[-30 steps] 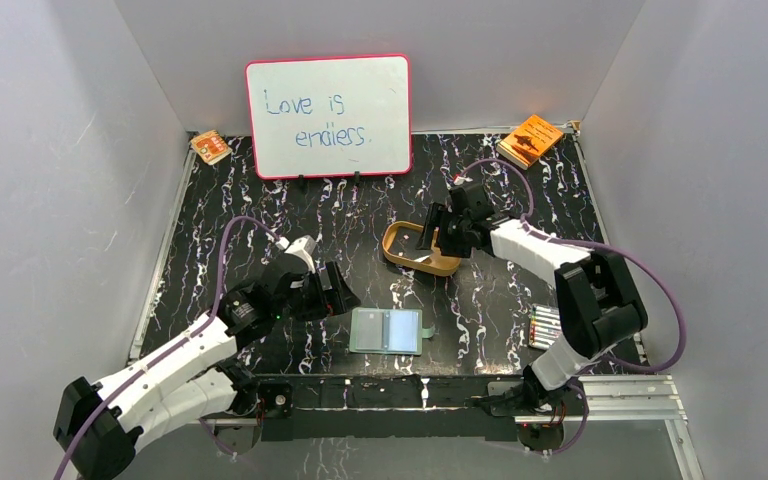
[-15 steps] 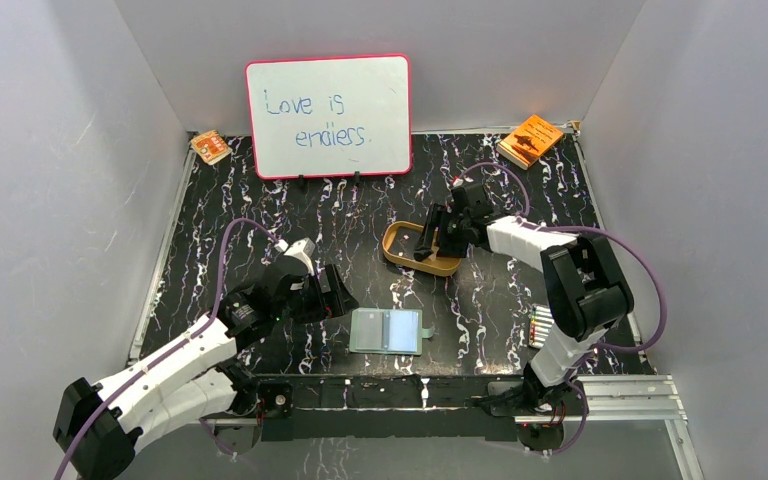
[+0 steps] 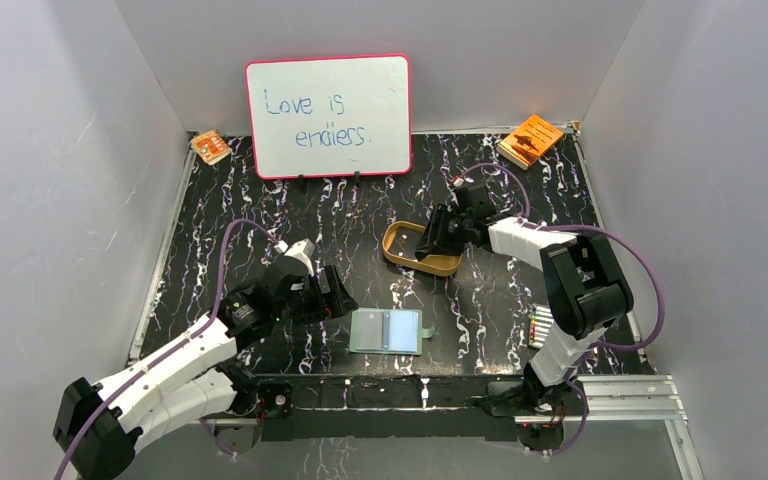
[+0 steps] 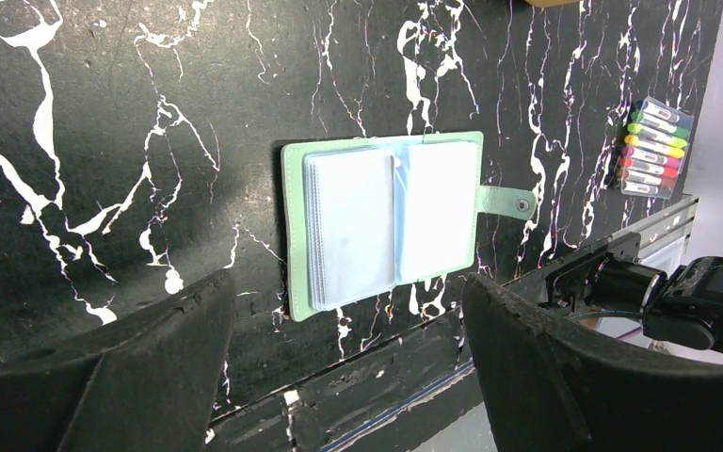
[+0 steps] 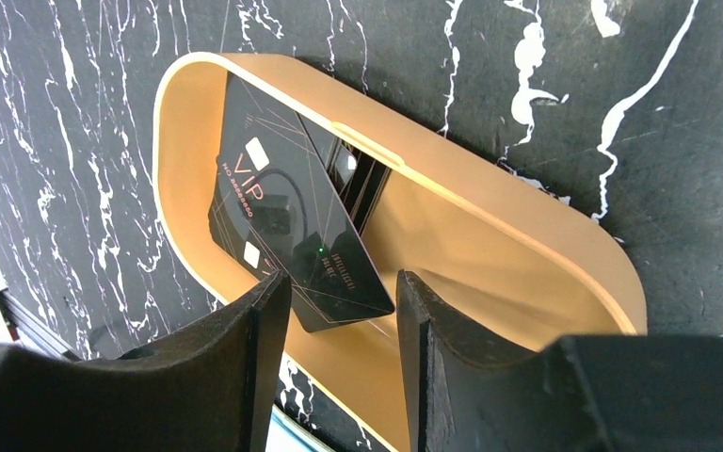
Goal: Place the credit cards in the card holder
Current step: Pick up the credit card from the storage box.
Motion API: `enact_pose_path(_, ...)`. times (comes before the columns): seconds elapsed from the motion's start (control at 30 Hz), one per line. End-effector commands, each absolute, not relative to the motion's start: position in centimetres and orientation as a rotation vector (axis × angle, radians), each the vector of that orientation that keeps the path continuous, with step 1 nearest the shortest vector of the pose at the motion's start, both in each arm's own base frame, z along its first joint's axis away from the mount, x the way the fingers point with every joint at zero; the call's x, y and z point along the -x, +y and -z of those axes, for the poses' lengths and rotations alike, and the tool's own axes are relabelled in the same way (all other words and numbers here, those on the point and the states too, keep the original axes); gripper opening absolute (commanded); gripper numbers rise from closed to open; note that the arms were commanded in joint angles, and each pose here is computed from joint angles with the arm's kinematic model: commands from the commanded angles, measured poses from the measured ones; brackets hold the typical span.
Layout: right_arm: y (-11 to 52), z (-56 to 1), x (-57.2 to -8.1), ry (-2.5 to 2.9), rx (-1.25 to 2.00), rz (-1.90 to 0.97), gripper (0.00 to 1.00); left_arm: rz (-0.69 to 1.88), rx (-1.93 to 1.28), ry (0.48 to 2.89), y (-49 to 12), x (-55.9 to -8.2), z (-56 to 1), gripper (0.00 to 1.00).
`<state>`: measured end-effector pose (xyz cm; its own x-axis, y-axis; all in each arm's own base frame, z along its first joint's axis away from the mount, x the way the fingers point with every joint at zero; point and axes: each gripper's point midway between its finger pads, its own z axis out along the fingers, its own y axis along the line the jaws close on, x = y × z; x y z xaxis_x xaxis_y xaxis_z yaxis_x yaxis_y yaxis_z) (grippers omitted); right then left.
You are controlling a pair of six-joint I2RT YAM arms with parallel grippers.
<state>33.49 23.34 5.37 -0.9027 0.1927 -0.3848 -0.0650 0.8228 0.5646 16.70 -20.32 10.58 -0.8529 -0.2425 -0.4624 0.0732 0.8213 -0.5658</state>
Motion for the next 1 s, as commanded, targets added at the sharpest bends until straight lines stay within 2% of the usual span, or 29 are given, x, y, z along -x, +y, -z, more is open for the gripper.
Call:
enact_pose_path(0.0, 23.6, -5.1, -33.6, 2.564, -0.089, -0.86, 0.53, 0.761, 0.131, 2.488, -19.8, -16.5, -9.8, 0.86)
enact_pose_path(0.3, 23.3, -4.2, -33.1, 2.591, -0.102, -0.863, 0.52, 0.753, 0.132, 2.498, -19.8, -16.5, -9.6, 0.85)
enact_pose_path(0.77, 22.9, -4.3, -32.7, 2.582, -0.111, -0.88, 0.3, 0.747, 0.132, 2.504, -19.8, -16.5, -9.5, 0.85)
enact_pose_path(0.83, 22.9, -4.4, -32.7, 2.578, -0.108, -0.887, 0.3, 0.746, 0.131, 2.505, -19.8, -16.5, -9.5, 0.85)
enact_pose_path(0.97, 23.0, -4.7, -32.7, 2.571, -0.105, -0.905, 0.43, 0.748, 0.129, 2.502, -19.8, -16.5, -9.5, 0.85)
